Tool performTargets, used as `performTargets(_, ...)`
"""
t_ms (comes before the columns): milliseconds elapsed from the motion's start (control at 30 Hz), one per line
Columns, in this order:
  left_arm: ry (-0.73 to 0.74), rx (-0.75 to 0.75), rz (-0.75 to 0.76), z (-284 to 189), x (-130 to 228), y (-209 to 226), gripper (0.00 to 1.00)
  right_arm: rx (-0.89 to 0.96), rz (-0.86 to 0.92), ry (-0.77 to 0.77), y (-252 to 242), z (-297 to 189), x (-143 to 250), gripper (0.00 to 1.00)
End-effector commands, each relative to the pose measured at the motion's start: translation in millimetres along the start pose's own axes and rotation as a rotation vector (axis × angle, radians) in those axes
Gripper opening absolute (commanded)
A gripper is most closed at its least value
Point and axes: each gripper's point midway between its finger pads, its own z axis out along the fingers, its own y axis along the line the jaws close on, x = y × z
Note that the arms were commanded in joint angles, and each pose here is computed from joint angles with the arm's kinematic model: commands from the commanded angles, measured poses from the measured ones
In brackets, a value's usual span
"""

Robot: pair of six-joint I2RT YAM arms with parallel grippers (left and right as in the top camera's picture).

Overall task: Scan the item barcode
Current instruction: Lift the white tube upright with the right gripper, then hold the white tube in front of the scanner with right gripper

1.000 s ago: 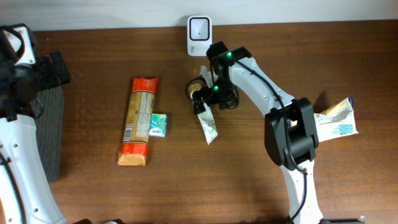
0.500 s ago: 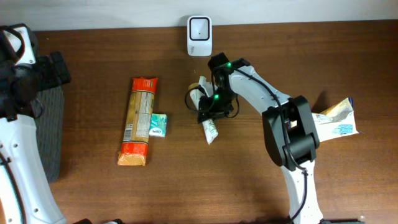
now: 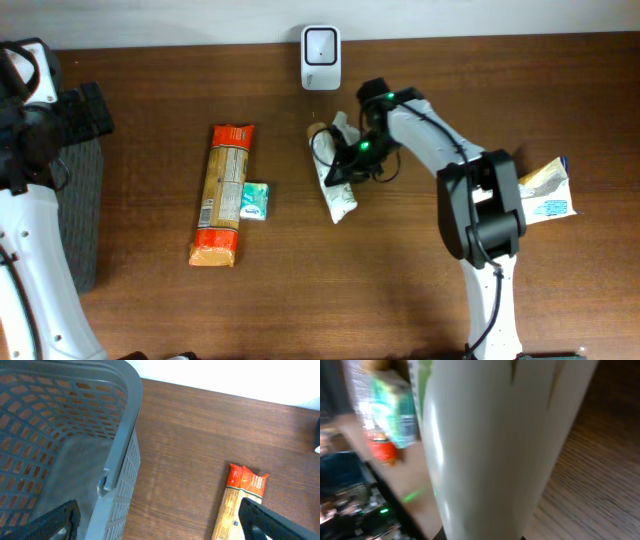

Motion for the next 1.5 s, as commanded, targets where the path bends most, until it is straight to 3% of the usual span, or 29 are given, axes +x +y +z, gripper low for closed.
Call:
performTargets(0,-0.017,-0.007,0.014,-5,-4,2,0.99,-0.24,-0.129,-0.101,46,-45,-10,0.04)
performTargets(433,-0.017,-0.007,0.014,-5,-4,2,0.99,-0.371,-0.395,-0.333,124,-167,19,0.04)
performTargets(933,-0.017,-0.007,0.014,-5,-4,2,0.99,-0.451,-0.497,-0.389,160,-193,34,0.04)
performTargets(1167,-0.017,-0.007,0.014,-5,-4,2,0.99,-0.012,-0.317,-0.392,111,-177,2,0.04)
performTargets(1467,-0.017,-0.007,0.014,-5,-4,2,0.99,0.626,-0.245,-0.735,89,-269,-71,0.04)
